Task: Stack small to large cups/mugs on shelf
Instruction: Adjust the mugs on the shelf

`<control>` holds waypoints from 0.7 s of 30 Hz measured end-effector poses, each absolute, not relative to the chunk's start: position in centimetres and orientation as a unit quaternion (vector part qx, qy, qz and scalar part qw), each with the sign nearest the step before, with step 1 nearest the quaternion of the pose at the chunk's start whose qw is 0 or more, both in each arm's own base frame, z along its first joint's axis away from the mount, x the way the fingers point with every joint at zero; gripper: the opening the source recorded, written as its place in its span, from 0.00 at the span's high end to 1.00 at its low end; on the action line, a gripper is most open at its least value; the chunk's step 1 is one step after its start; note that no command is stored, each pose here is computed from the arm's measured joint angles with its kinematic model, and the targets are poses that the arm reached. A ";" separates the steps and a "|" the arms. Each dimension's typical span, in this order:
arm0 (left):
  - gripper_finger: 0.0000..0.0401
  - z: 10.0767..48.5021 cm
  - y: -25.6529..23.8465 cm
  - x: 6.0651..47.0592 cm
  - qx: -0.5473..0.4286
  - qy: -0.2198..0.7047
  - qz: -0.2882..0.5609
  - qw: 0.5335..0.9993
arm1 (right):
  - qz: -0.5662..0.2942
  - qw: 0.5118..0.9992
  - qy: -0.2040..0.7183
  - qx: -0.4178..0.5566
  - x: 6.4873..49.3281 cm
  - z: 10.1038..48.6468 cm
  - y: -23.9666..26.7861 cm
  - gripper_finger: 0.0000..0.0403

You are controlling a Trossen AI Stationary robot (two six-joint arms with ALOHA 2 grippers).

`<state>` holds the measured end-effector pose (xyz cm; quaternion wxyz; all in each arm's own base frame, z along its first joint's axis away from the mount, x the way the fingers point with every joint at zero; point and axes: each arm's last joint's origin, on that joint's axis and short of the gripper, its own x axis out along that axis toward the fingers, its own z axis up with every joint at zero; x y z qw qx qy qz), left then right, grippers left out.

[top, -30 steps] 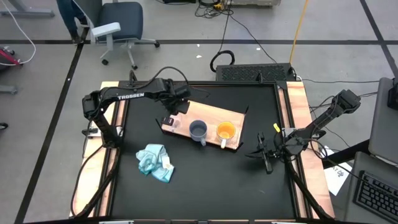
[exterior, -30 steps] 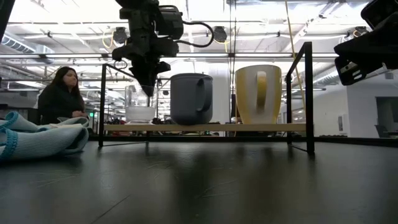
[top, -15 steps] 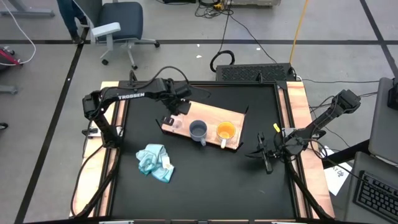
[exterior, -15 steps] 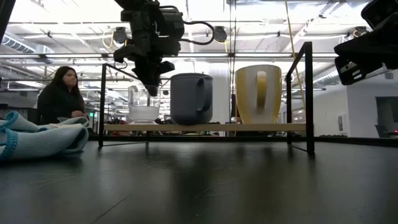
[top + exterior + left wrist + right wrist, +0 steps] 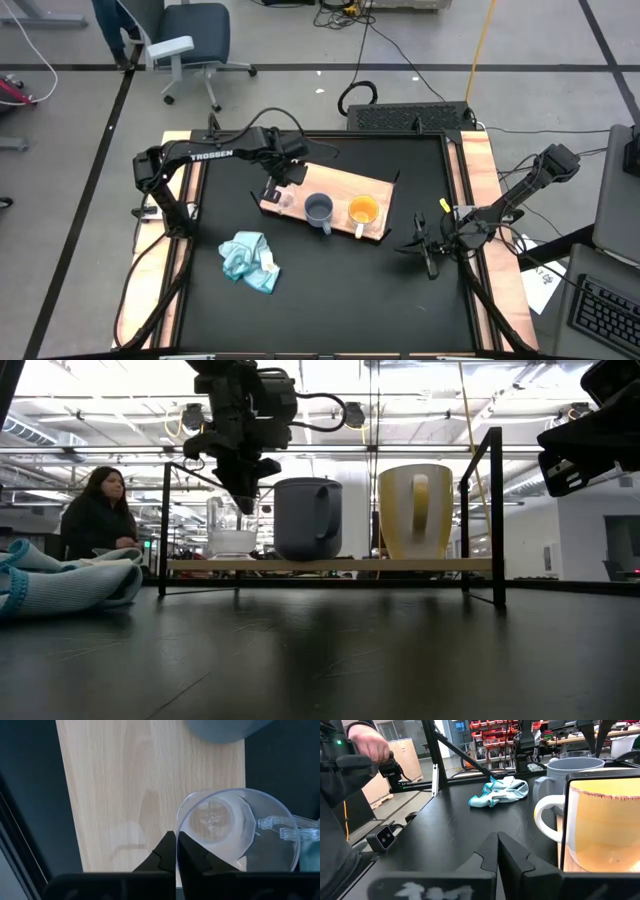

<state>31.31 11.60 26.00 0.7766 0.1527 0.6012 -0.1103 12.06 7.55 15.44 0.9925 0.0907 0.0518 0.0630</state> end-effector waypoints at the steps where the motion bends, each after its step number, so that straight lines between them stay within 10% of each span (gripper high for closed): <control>1: 0.99 26.0 11.5 31.3 0.153 0.601 -0.111 0.777 | 0.063 0.993 0.052 0.091 12.1 15.4 7.5 1.00; 21: 0.78 26.0 10.6 31.9 0.172 0.602 -0.092 0.774 | 0.063 0.992 0.053 0.091 12.1 15.4 7.5 1.00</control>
